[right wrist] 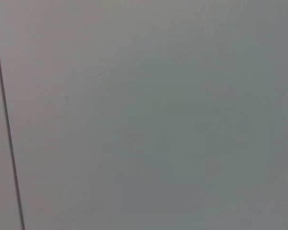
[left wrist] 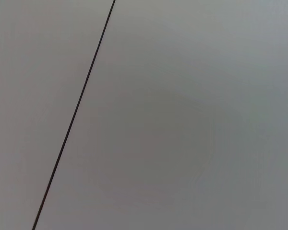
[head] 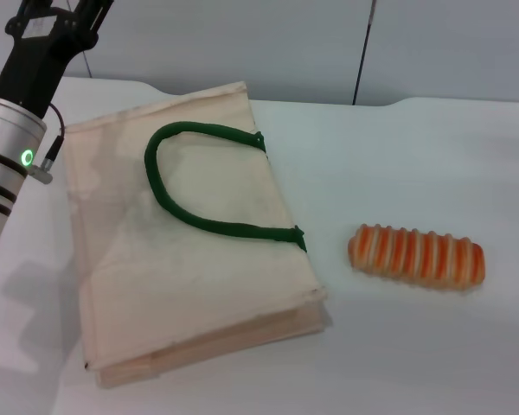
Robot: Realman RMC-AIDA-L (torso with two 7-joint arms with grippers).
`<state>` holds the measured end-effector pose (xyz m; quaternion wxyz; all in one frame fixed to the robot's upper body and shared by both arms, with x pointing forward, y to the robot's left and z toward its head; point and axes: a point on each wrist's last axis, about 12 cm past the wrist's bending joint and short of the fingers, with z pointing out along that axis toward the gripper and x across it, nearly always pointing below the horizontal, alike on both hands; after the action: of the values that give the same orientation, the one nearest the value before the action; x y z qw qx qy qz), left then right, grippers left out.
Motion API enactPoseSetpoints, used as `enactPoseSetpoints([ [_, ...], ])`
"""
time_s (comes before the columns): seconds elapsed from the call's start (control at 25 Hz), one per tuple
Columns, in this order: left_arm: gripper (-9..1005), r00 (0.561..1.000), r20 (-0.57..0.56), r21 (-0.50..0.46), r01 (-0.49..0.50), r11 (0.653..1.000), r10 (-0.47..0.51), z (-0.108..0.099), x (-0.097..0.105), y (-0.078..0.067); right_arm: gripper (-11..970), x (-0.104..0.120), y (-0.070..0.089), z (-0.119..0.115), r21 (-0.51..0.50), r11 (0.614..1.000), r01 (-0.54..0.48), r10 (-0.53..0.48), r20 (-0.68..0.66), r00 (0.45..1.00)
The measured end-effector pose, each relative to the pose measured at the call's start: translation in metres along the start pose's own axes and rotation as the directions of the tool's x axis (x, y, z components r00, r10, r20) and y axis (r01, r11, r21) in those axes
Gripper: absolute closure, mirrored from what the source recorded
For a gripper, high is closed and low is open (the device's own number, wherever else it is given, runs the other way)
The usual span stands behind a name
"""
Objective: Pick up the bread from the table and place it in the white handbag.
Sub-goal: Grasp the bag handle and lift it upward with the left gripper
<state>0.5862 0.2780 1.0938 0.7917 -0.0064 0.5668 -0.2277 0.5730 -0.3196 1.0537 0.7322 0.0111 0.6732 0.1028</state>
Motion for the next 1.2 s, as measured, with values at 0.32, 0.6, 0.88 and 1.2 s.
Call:
enactPoseSetpoints([
  [0.32, 233, 1.0, 0.001, -0.004, 0.001, 1.0, -0.001, 0.0, 0.0, 0.001, 77, 0.0, 0.0, 0.0, 0.002, 1.0, -0.001, 0.001, 0.001, 1.0],
  [0.6, 235, 1.0, 0.004, -0.01, 0.002, 1.0, -0.002, -0.001, 0.0, 0.001, 77, 0.0, -0.001, -0.001, 0.002, 1.0, -0.005, 0.005, 0.003, 1.0],
  [0.88, 237, 0.996, -0.068, 0.061, 0.067, 0.996, -0.063, 0.005, -0.001, 0.003, 77, 0.0, -0.001, -0.002, 0.006, 1.0, -0.006, 0.006, 0.0, 1.0],
  [1.2, 239, 0.894, -0.393, 0.093, 0.273, 0.957, -0.217, 0.033, -0.029, 0.035, 77, 0.001, -0.004, -0.003, 0.012, 1.0, -0.003, 0.003, -0.003, 1.0],
])
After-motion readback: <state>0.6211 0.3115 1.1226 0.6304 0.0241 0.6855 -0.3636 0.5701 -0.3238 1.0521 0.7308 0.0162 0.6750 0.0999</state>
